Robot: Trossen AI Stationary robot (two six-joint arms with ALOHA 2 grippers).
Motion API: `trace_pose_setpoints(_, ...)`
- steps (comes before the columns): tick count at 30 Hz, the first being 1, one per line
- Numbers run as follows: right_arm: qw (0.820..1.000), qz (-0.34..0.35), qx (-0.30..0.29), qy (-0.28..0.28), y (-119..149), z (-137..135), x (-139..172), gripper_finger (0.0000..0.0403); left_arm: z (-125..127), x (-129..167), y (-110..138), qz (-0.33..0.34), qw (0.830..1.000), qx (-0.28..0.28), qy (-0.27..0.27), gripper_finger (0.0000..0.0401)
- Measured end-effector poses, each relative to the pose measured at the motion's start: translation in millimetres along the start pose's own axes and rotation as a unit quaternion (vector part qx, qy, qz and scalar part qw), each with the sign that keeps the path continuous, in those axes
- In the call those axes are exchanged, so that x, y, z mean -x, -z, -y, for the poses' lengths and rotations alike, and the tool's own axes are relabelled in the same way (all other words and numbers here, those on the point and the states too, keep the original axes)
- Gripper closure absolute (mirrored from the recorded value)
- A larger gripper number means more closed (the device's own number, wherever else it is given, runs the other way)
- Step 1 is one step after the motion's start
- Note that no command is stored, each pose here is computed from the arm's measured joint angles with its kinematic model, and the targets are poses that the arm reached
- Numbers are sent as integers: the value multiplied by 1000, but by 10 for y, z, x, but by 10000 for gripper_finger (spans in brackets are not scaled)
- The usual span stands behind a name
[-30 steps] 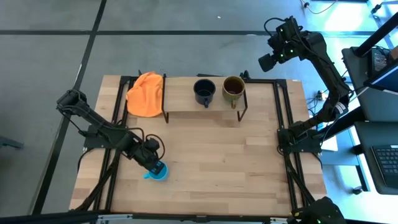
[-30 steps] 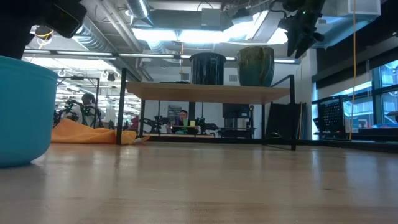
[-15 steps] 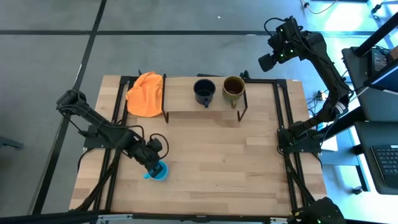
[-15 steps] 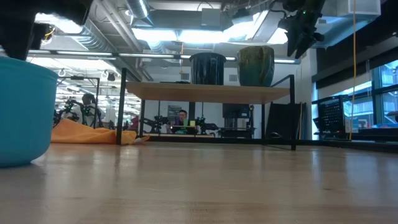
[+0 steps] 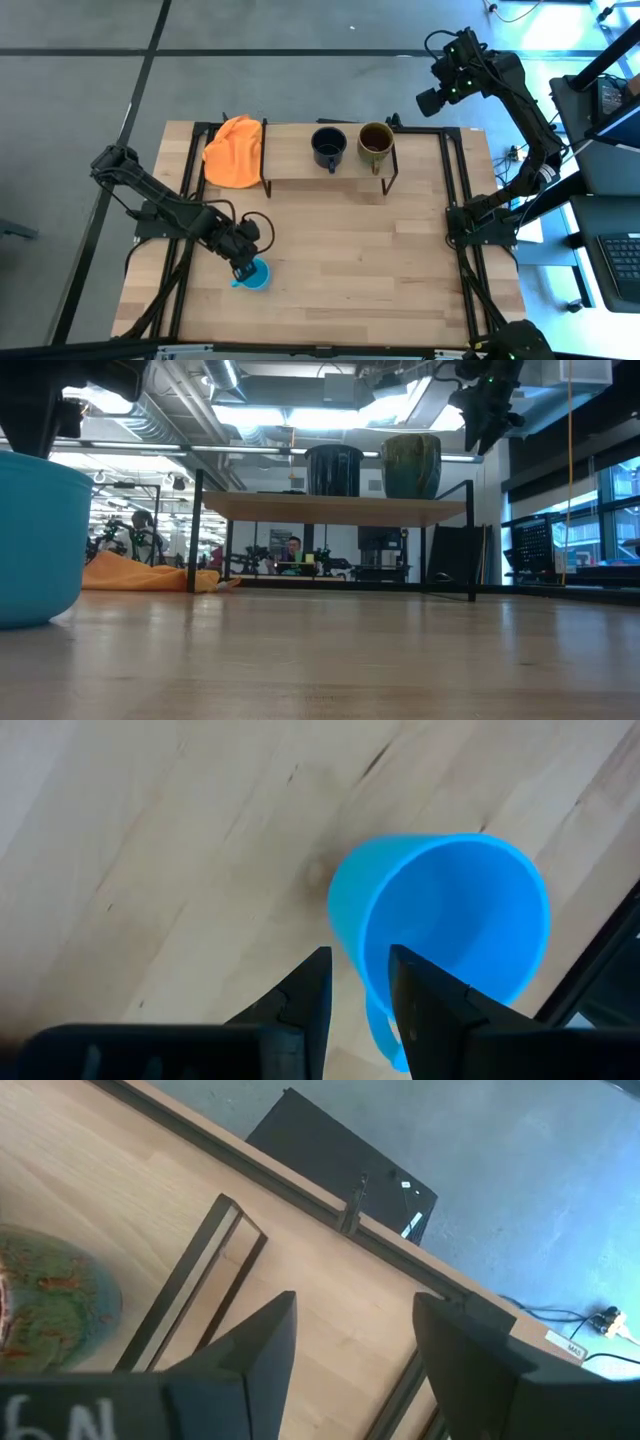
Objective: Stack small to large cups/mugs on shelf
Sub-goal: Put the blue mug on the shelf
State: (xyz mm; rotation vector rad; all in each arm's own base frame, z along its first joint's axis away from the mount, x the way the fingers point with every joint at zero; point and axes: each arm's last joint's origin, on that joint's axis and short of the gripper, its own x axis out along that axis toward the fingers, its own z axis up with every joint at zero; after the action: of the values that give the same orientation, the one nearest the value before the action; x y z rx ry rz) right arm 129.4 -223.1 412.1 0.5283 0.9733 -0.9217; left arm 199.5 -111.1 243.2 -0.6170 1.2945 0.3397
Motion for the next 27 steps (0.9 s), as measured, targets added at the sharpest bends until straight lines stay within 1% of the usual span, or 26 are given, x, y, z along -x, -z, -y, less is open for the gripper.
trace_pose_setpoints(21, 1000, 1, 1, 0, -2, -2, -1, 201, 46, -142, -20, -8, 1000, -14, -14, 305)
trace_pose_setpoints(27, 1000, 1, 1, 0, -2, -2, -1, 201, 64, -224, -25, -14, 999, -15, -29, 305)
